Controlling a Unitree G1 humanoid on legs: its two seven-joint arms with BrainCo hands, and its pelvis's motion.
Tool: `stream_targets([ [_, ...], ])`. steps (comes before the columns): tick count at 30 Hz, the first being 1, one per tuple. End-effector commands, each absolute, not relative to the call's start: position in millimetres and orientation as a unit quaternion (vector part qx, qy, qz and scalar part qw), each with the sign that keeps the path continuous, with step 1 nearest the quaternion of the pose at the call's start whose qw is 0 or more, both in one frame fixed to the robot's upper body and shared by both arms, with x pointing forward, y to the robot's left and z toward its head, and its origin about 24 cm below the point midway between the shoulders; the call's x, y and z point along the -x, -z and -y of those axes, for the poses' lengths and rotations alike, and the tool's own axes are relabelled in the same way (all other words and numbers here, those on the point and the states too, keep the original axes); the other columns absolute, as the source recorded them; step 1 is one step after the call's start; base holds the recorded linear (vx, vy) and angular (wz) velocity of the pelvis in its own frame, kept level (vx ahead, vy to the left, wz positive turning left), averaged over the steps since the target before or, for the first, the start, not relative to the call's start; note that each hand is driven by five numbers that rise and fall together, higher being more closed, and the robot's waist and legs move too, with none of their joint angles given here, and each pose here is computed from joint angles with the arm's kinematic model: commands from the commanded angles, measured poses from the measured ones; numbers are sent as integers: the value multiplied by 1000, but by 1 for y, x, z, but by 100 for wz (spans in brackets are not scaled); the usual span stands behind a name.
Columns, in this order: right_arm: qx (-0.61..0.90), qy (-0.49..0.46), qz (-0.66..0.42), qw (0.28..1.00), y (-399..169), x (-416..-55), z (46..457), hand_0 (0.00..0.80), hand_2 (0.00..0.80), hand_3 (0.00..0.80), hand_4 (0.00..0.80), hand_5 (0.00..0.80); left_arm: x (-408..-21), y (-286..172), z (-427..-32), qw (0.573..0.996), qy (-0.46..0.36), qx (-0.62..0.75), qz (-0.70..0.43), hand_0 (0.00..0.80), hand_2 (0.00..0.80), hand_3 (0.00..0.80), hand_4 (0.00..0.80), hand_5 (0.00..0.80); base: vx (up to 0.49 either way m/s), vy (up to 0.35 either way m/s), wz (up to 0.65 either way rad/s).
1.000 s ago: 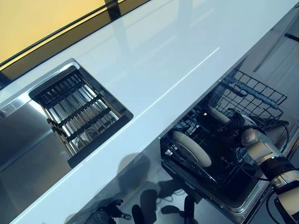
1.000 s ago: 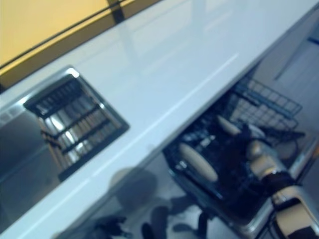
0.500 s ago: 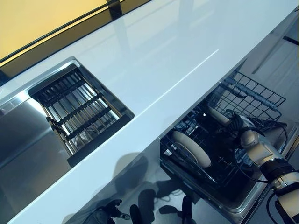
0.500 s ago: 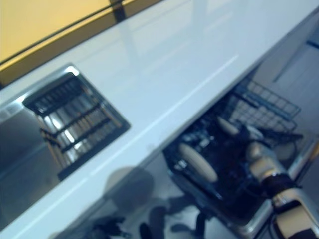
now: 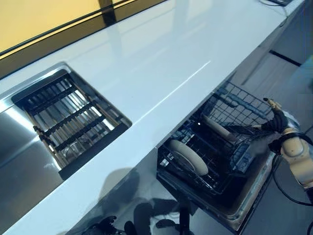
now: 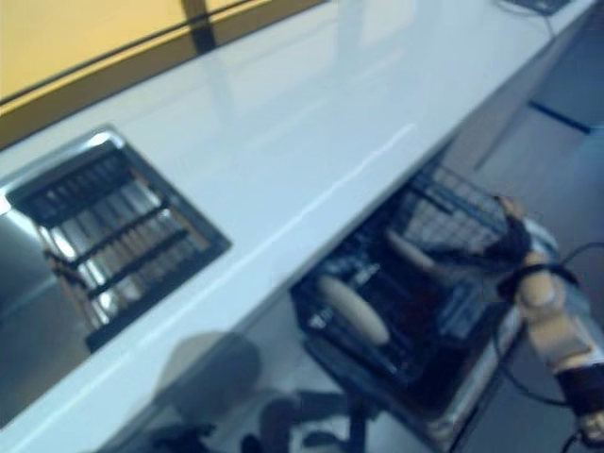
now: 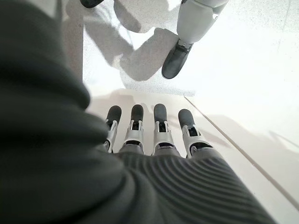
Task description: Take plates into dishwasher
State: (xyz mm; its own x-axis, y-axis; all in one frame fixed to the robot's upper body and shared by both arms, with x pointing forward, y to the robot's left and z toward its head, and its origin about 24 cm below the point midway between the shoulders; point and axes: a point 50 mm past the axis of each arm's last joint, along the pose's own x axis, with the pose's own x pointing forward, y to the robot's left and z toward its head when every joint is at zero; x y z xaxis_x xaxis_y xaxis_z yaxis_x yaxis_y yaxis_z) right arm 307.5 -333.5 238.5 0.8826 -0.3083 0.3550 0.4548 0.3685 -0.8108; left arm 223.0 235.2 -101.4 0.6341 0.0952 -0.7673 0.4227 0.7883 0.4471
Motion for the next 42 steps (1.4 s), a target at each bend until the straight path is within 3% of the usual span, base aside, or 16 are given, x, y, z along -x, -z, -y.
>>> stream_targets([
  [1,531,274,140,790,-275,-287,342,0,0,0,0,0,-208,110,-243,830,93,-331,-439,0,0,0,0,0,17,-2,-7],
  [9,408,353,149,829,-269,-267,371,0,0,0,0,0,-199,116,-244,827,91,-325,-450,0,0,0,0,0,7,0,-9],
  [23,106,413,99,899,-189,-258,413,0,0,0,0,0,-206,119,-219,844,117,-299,-429,0,0,0,0,0,1,64,-8],
  [37,-148,420,64,893,-125,-266,414,0,0,0,0,0,-227,108,-201,869,135,-279,-386,0,0,0,0,0,-19,66,-9],
  [42,-168,398,47,901,-109,-268,410,0,0,0,0,0,-233,105,-194,875,142,-275,-372,0,0,0,0,0,-30,35,-5],
])
